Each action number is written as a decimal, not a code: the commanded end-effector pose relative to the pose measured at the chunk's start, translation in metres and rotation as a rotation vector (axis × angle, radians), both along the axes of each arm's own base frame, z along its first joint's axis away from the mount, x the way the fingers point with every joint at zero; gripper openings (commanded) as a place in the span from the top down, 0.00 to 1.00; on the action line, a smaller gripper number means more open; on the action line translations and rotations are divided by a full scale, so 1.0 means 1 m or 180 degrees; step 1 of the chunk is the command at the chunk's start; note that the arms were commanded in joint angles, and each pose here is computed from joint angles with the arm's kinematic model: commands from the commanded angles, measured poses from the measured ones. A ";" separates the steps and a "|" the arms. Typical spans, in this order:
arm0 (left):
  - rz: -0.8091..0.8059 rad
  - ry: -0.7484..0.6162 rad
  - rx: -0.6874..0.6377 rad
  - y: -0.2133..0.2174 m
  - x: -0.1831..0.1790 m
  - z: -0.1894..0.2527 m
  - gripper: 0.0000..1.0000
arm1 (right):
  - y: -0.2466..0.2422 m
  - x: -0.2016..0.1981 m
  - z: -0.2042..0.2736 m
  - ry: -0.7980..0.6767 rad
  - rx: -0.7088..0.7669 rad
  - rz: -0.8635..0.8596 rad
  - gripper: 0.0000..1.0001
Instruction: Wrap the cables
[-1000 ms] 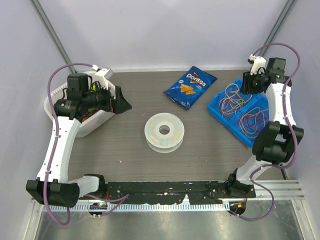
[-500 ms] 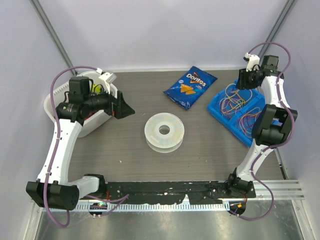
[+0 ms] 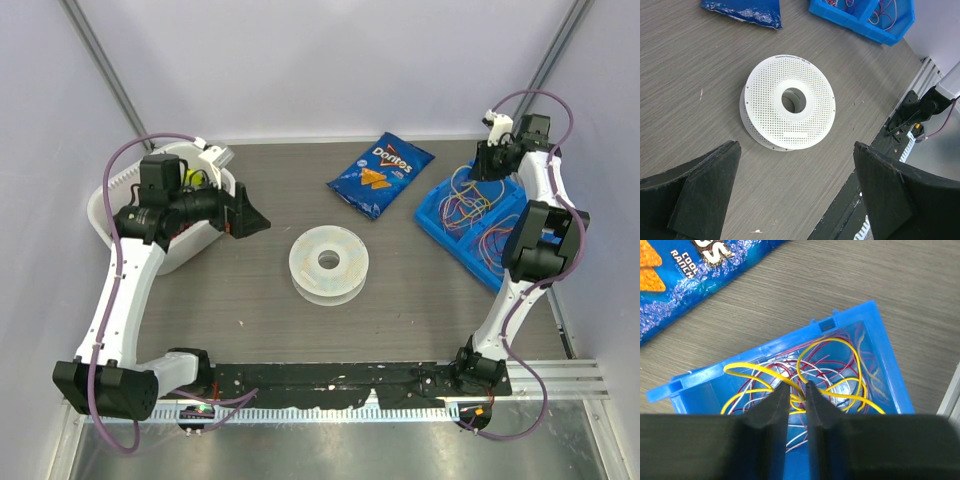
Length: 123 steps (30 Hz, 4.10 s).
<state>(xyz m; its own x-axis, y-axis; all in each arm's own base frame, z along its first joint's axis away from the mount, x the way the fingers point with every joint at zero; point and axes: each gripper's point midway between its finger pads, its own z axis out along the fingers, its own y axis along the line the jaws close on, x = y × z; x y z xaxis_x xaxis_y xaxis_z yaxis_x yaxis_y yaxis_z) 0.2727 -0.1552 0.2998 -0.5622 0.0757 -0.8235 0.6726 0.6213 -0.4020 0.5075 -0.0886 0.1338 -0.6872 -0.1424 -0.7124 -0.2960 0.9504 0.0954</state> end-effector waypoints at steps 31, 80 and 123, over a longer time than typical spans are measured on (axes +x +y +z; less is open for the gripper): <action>0.0034 -0.0336 -0.0135 -0.002 -0.006 0.029 0.00 | 0.006 -0.092 0.419 -0.2911 -0.0354 -0.0669 0.99; -0.0375 -0.0706 -0.0886 -0.050 0.000 0.087 0.00 | 0.276 -0.201 0.601 -0.4092 0.2604 0.1523 0.99; -0.0863 -0.0528 -0.0952 -0.243 0.071 -0.005 0.09 | 0.214 -0.239 0.622 -0.5418 0.1187 0.0538 0.99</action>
<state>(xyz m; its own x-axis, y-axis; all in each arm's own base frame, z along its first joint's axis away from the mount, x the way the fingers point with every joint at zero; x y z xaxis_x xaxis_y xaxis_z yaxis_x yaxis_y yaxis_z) 0.3031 -0.3752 0.2640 -0.5044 0.1057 -0.8570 0.8406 0.2871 -0.4593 0.2999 0.1428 0.7234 0.7225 0.2149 -0.6572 -0.4420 0.8744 -0.2000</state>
